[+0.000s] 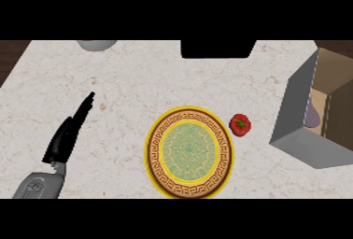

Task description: Pick the eggplant from the plate and place it in the cardboard box

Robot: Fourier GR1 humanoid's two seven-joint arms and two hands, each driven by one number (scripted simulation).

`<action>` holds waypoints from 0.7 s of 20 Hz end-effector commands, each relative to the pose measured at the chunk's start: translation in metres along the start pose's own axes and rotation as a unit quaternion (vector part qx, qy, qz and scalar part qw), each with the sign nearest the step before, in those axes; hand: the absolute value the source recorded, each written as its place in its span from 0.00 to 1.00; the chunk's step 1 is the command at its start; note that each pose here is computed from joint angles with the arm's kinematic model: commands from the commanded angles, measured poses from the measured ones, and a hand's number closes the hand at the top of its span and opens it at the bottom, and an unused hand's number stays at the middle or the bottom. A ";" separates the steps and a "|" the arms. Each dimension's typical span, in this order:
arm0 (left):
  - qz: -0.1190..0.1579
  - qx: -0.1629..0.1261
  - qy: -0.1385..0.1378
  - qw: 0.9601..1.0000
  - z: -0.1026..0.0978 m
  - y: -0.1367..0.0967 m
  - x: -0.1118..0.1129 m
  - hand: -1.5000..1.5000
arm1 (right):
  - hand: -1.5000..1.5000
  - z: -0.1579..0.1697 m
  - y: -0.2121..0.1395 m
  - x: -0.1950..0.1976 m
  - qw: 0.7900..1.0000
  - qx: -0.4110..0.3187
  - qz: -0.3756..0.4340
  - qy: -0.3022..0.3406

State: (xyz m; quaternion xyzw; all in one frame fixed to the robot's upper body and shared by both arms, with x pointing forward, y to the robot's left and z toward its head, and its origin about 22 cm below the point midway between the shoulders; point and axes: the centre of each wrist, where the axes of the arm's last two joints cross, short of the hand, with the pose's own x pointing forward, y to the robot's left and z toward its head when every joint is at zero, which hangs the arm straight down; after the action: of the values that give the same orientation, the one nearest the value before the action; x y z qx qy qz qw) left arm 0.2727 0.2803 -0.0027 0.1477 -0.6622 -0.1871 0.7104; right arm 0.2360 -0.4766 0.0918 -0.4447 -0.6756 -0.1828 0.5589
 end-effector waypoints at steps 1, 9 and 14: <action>-0.002 -0.002 -0.002 1.000 -0.009 0.005 -0.011 0.50 | 0.00 0.002 -0.030 -0.028 0.999 -0.037 -0.011 -0.017; 0.000 0.002 -0.004 1.000 0.004 0.002 -0.012 0.50 | 0.00 -0.007 -0.086 -0.058 0.999 -0.040 -0.013 -0.012; 0.005 0.002 -0.003 1.000 0.003 0.005 0.007 0.50 | 0.00 0.004 -0.122 -0.088 0.999 -0.033 0.014 -0.015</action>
State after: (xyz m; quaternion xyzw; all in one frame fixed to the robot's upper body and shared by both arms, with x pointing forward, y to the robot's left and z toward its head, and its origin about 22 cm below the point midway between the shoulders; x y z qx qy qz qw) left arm 0.2729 0.2890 -0.0059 0.1473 -0.6630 -0.1835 0.7107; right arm 0.1499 -0.5552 0.0428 -0.4698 -0.6762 -0.2018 0.5304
